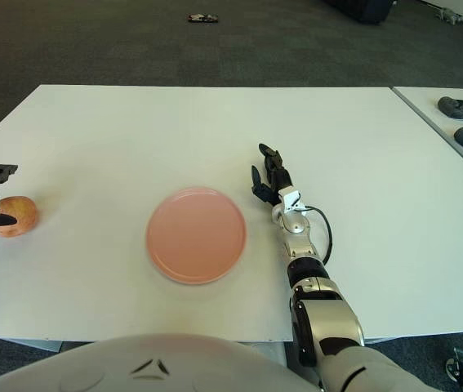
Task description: Put the apple into the plate.
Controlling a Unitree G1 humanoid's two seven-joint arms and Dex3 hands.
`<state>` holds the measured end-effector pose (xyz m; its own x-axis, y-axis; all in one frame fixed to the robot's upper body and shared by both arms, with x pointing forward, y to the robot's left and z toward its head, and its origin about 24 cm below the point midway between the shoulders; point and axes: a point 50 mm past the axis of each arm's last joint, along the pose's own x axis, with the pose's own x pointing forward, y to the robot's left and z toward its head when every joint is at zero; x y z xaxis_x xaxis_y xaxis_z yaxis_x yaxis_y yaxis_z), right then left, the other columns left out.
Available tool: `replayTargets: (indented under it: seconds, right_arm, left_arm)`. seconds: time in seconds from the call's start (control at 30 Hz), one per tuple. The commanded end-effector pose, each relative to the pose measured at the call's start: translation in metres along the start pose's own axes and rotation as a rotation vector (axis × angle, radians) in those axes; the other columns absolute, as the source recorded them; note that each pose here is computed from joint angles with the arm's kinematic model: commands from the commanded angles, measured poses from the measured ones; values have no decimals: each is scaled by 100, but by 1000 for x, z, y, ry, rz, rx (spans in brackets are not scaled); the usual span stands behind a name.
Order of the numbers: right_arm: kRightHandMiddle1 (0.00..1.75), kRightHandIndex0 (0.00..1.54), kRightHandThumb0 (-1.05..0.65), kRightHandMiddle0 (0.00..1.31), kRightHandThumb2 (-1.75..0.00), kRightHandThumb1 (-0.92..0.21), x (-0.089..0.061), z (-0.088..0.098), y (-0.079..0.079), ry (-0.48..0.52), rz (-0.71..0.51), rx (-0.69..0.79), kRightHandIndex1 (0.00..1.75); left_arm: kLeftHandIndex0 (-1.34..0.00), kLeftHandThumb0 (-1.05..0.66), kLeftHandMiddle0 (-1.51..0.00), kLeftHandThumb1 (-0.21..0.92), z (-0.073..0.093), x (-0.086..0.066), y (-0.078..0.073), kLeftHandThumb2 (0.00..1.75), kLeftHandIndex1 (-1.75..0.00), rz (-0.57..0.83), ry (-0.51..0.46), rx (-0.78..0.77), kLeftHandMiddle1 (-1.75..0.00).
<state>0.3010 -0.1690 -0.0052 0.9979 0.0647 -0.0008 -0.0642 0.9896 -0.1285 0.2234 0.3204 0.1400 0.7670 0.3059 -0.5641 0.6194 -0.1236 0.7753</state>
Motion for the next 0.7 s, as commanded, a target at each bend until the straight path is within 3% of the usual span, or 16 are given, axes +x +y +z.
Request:
replayTargets:
  seconds: [0.0, 0.47, 0.6, 0.67]
  right_arm:
    - [39, 20, -78, 0, -77, -92, -12, -20, -1, 102, 0, -3, 0]
    - [44, 20, -75, 0, -78, -92, -11, -19, -1, 100, 5, 4, 0]
    - [44, 20, -76, 0, -78, -92, -11, -19, -2, 99, 3, 3, 0]
    - [44, 20, -76, 0, -78, -92, -11, -19, -2, 99, 3, 2, 0]
  left_arm:
    - [-1, -97, -12, 92, -1, -1, 4, 47, -1, 5, 7, 37, -4]
    - [0, -97, -18, 92, 0, 1, 0, 47, -13, 33, -2, 41, -5]
    - [0, -98, -23, 92, 1, 3, 0, 45, -23, 40, -9, 65, -8]
    - [0, -98, -27, 92, 2, 5, 0, 43, -35, 44, -19, 75, -19]
